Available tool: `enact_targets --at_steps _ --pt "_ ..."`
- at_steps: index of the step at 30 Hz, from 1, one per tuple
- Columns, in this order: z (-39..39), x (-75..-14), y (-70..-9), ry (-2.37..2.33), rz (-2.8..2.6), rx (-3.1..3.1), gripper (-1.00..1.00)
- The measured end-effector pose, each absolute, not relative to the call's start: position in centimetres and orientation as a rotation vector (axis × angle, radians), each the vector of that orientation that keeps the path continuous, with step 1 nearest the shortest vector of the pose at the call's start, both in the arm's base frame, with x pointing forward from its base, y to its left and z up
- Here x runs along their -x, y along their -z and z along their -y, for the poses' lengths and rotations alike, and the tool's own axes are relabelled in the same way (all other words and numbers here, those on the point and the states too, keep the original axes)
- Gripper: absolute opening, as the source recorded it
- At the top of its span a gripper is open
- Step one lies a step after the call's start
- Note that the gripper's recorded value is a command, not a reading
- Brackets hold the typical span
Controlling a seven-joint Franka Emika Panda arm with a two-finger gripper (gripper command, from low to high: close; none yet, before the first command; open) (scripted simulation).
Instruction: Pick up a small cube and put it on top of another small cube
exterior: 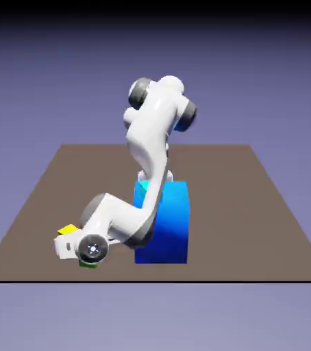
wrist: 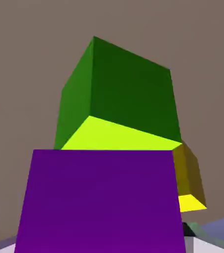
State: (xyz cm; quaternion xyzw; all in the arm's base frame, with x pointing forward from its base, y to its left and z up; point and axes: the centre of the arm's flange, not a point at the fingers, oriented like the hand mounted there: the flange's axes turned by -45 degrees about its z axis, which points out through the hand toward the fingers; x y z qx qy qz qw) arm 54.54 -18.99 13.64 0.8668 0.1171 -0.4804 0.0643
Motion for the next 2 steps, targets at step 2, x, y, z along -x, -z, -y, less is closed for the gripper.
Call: enact_targets --at_steps 2 --pt "19.0 -54.55 -13.65 1.45 -0.354 -2.615 1.0"
